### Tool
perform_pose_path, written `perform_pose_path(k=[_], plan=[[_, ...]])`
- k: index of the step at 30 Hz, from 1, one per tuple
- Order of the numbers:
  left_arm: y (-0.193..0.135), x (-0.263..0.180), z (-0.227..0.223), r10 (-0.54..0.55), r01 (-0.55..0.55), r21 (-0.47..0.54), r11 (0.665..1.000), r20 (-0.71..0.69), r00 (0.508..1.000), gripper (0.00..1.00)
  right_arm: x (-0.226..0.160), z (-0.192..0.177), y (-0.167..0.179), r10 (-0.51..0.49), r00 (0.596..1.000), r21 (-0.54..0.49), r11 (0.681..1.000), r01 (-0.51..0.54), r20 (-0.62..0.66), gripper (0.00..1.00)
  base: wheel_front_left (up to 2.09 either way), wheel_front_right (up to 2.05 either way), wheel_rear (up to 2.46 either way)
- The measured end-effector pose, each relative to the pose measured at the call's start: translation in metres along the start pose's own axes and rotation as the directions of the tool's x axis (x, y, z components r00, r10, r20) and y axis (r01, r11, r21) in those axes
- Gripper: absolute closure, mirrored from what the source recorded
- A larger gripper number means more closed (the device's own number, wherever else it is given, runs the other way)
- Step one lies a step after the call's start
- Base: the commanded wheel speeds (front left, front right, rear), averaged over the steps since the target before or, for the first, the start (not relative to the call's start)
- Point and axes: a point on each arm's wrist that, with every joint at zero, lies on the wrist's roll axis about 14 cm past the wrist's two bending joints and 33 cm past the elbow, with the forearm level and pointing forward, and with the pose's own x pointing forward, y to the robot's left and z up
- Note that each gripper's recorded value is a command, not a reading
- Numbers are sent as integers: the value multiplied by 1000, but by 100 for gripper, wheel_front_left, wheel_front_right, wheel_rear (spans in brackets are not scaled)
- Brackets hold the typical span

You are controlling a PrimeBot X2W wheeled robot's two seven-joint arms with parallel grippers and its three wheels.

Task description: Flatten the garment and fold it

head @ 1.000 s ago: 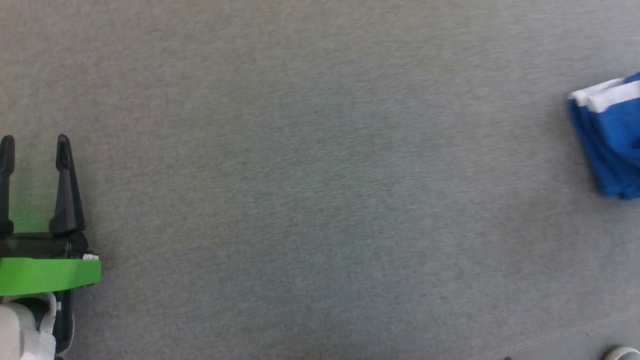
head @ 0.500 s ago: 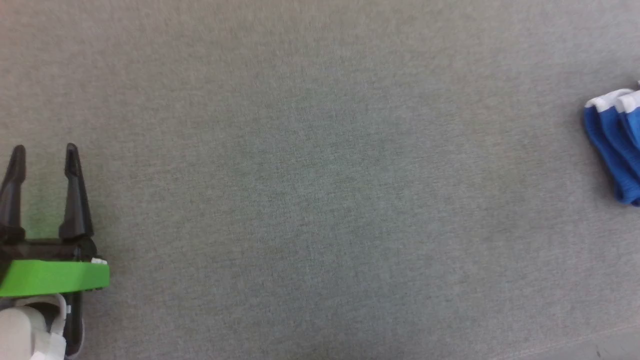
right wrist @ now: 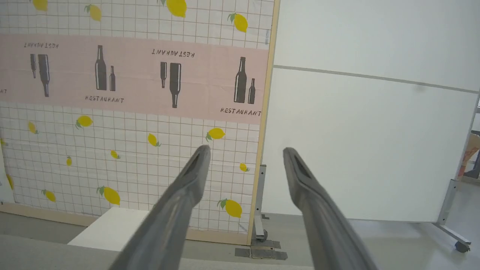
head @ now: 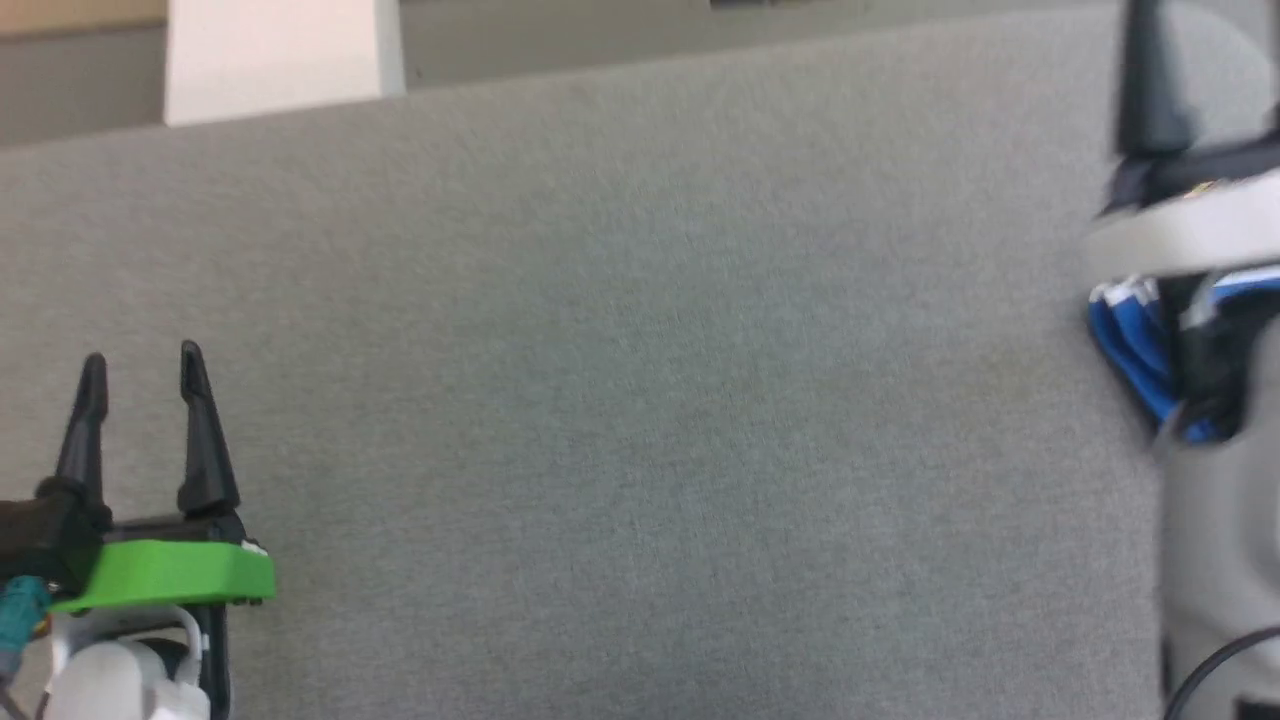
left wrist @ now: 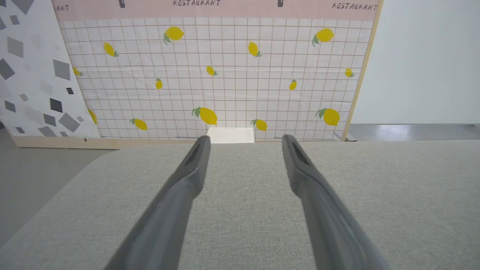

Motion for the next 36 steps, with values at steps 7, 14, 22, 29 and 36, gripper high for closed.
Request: perform_pose_path(k=[7,14,22,29,36], plan=[[4,-20,35,59,-61,19,998,68,996,0,-48,-1,28,31,997,153,987,-41,69,0,0,0,0],[10,-42,50,108,-109,-3,994,91,990,0,-83,-44,53,72,996,278,959,-57,-44,0,0,0,0],[15,-62,38,132,-132,-5,991,41,990,0,-114,-74,77,132,979,319,945,-77,-153,0,0,0,0],[4,-71,18,99,-99,3,995,-27,995,0,-139,-104,82,151,954,320,945,-63,-258,0,0,0,0],[-5,-73,2,66,-67,-1,998,-77,995,0,-143,-111,76,135,949,316,948,-40,-284,0,0,0,0]])
